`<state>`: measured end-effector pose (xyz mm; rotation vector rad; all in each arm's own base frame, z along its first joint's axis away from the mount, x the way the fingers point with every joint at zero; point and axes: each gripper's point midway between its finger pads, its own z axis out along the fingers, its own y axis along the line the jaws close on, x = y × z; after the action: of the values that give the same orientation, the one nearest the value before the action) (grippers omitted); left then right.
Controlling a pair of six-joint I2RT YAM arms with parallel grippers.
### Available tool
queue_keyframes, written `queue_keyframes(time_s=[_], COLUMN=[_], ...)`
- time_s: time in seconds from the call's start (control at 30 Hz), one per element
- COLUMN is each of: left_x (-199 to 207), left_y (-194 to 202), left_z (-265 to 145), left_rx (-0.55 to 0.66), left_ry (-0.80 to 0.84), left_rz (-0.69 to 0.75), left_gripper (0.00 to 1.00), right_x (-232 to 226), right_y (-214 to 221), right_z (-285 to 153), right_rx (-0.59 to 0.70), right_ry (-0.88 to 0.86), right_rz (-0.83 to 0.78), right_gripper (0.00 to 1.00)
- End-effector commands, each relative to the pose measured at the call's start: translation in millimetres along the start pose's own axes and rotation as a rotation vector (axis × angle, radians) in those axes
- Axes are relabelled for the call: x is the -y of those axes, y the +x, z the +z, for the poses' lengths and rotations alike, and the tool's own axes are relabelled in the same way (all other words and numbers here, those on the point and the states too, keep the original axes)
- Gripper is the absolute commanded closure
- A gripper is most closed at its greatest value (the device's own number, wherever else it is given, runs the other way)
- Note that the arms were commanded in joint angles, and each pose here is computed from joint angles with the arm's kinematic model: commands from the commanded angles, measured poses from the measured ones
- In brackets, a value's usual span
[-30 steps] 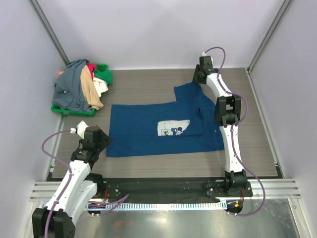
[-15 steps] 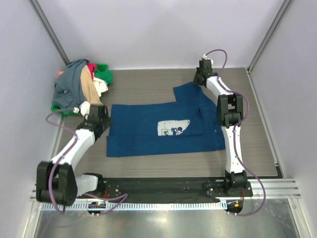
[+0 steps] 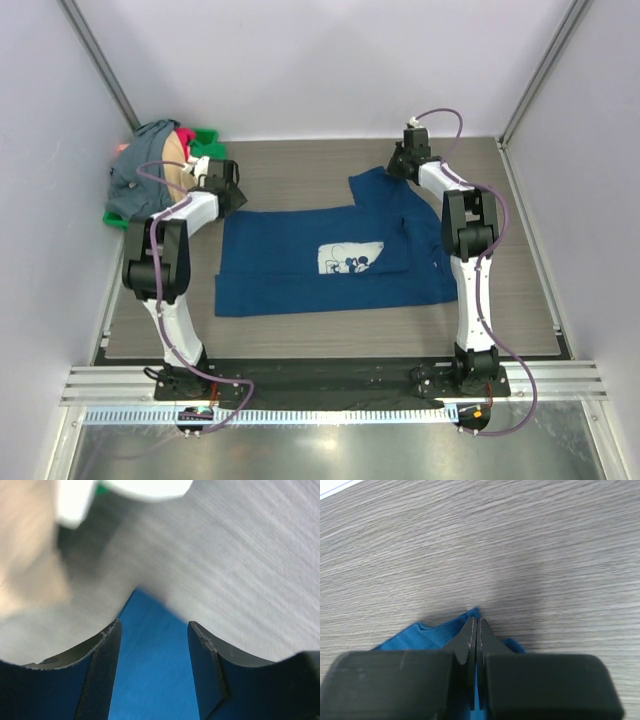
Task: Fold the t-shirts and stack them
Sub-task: Fold the tshirt
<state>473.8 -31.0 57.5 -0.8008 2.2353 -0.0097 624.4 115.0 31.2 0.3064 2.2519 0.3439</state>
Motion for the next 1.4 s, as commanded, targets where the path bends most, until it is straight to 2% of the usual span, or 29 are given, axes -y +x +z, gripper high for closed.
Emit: queue_keyframes(time_s=[0.0,0.23,0.7,0.8,1.0,1.1,1.27,1.37], left_x=[12.0,11.3,-9.3,-9.8,-12.7,-15.5,-14.5,-12.7], left_y=[-19.9,-16.7,1.6,7.2,16.7,21.2,22.4,20.4], left_z=[12.5,33.0,34.6,36.2,40.5,43.4,43.5,39.2], left_rx=[0.02,-0.029,-0.098,-0.117,-0.143,-0.155,-0.163,-0.164], left_ry=[0.017,-0.036,-0.148,-0.152,-0.158,-0.165,-0.16,-0.153], left_rz=[0.029,0.036,0.007,0.009,0.012,0.017,0.02,0.025], left_gripper=[0.44,0.46,0.5,0.55,0.74,0.8,0.97,1.0], right_x=[-4.7,-3.2,7.2,9.1,9.4,9.6,8.5,3.1], right_y=[29.1,28.8,29.3,30.7,29.7,29.8,29.0,24.8], right_z=[-4.5,-3.7,-0.9,-0.7,-0.3,-0.8,-2.1,-7.3], right_rx=[-0.098,-0.103,-0.114,-0.12,-0.119,-0.12,-0.118,-0.11], right_ry=[-0.026,-0.045,-0.051,-0.054,-0.058,-0.062,-0.072,-0.096], right_rz=[0.013,0.032,0.074,0.081,0.087,0.089,0.089,0.083], right_gripper=[0.99,0.99,0.99,0.99,0.99,0.99,0.99,0.99])
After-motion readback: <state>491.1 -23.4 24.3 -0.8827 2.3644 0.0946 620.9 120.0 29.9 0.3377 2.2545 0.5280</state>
